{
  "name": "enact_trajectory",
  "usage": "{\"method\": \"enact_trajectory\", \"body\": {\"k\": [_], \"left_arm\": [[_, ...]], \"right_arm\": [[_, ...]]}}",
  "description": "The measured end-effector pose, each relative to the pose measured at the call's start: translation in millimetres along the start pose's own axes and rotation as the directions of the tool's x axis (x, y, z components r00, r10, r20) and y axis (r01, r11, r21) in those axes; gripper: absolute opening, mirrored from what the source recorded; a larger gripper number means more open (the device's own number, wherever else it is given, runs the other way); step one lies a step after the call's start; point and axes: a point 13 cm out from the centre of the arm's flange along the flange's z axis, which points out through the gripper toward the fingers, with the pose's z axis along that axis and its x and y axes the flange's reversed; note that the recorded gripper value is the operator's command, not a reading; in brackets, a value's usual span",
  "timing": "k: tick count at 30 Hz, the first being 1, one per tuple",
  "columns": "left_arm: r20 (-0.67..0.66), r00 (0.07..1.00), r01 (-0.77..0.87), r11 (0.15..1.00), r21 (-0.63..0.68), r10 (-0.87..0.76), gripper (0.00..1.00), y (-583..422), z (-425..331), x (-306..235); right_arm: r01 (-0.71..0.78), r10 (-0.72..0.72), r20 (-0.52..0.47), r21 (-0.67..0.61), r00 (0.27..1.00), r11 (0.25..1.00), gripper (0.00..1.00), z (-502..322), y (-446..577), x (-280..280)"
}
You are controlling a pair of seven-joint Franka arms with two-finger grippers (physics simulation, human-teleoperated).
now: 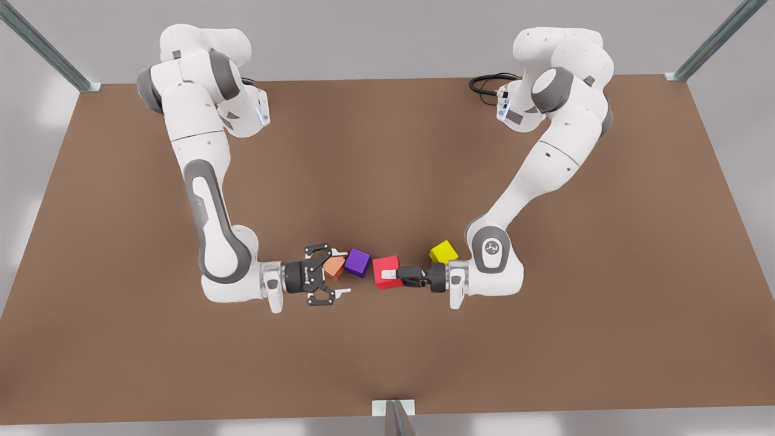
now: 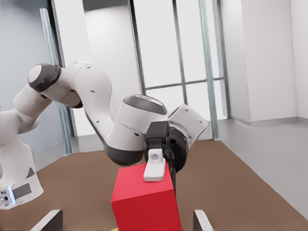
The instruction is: Pick up red wooden cube and pass to hand red wooden cube and place in blue wooden cube
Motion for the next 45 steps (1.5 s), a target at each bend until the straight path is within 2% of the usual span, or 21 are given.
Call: {"method": "enact_trajectory", "body": {"k": [9,18,45], "left_arm": [[0.004,0.999,-0.041,0.999,0.007,0.041,0.53,-5,5,1],[0.002,0.998,-0.067,0.998,0.007,0.067,0.53,-3,25,6],[0.024,0.996,-0.089,0.996,-0.001,0.089,0.53,-6,23,1]], "right_arm": [[-0.041,0.041,0.004,-0.016,0.999,0.999,1.0,24,6,46],[-0.032,0.033,0.026,-0.01,0.999,0.999,1.0,33,4,47],[-0.019,0.018,0.036,0.029,0.999,0.999,1.0,50,-9,52]]}}
